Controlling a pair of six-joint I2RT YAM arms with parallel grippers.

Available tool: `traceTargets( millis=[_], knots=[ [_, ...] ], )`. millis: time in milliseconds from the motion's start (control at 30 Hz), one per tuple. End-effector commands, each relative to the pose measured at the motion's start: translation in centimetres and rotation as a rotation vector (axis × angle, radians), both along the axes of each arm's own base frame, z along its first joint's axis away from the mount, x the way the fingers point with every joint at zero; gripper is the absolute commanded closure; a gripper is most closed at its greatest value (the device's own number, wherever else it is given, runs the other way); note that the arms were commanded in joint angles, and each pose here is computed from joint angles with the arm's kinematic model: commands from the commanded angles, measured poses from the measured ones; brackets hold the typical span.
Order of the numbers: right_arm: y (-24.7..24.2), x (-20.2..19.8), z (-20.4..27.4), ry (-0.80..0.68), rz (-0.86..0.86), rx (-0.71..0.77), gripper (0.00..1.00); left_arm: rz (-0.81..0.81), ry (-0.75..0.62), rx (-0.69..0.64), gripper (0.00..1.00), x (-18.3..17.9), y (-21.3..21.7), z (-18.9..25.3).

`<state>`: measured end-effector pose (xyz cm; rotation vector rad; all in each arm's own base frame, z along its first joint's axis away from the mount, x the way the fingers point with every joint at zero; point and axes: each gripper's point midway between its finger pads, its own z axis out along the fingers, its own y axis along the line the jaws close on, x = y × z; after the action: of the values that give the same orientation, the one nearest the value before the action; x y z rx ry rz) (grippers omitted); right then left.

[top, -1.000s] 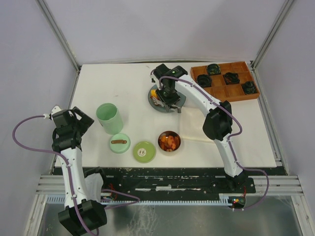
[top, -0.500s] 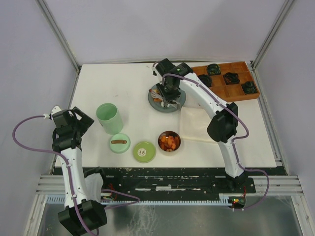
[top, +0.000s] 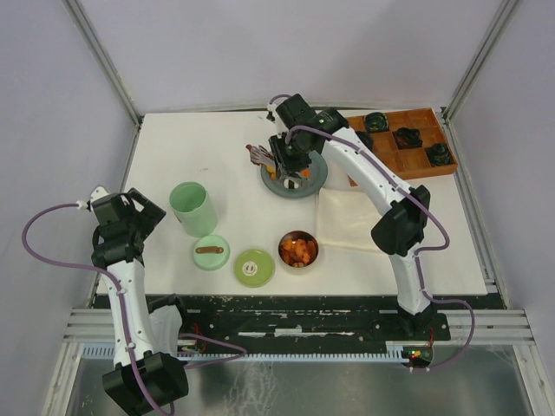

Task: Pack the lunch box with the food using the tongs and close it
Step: Pick up the fake food from the plate, then place the fake food in the packing box.

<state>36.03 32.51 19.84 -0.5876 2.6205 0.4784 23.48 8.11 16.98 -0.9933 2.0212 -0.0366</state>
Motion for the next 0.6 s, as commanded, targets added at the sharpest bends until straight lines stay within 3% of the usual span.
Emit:
traceTargets(
  millis=[0, 567],
  knots=[
    [3.5, -1.3, 7.0, -0.111, 0.04, 0.209, 0.68, -0.004, -0.057, 0.012, 0.01, 0.8, 0.2, 1.2],
    [10.9, -7.8, 10.9, -0.186, 0.223, 0.34, 0.66, 0.006, -0.058, 0.015, 0.0, 0.8, 0.3, 1.3]
  ],
)
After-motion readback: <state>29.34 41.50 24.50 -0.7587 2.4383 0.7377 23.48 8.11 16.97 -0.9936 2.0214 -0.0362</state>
